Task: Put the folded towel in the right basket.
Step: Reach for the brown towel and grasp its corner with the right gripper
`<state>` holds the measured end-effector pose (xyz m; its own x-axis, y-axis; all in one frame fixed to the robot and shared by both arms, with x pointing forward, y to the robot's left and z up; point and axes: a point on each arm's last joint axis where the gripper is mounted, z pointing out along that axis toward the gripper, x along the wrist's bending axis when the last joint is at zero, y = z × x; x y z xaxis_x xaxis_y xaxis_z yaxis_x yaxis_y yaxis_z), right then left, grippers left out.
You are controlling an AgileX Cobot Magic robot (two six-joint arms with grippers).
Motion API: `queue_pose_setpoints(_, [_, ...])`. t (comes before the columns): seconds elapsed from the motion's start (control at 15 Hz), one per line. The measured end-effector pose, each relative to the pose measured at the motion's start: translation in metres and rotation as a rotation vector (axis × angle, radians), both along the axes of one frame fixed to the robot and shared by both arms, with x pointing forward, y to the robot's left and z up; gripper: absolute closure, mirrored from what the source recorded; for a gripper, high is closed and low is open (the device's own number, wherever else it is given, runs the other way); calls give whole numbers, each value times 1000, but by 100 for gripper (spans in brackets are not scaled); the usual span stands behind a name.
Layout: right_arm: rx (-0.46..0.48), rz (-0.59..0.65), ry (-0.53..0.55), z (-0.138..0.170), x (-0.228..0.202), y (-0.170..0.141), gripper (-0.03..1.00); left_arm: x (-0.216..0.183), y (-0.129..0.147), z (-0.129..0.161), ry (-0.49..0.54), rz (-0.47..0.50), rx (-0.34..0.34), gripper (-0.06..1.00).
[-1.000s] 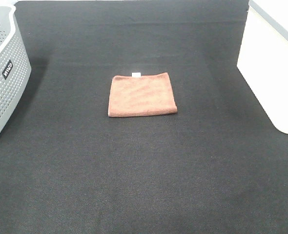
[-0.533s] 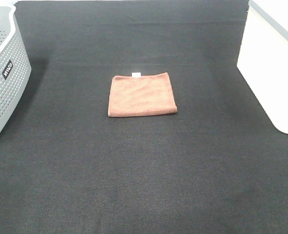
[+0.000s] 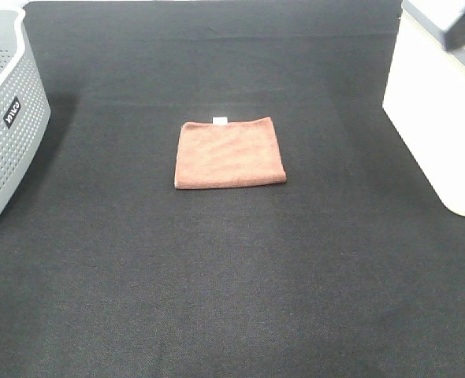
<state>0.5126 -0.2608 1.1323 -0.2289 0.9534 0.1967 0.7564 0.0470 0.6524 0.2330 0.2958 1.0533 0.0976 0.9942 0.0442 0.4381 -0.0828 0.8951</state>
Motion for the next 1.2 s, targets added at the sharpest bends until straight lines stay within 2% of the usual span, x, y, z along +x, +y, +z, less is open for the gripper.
queue_pose_setpoints(0.27, [25,21,42,-5,47,7,31,0,0,0,0,0,0,6])
queue_pose_setpoints(0.47, [-3,125,70,-16,78,40,31,0,0,0,0,0,0,6])
queue_pose_setpoints(0.67, [-3,209,134,-48,114,79,31,0,0,0,0,0,0,6])
queue_pose_setpoints(1.07, [121,290,385,-115,172,109,31,0,0,0,0,0,0,6])
queue_pose_setpoints(1.2, [170,301,434,-139,192,118,31,0,0,0,0,0,0,6])
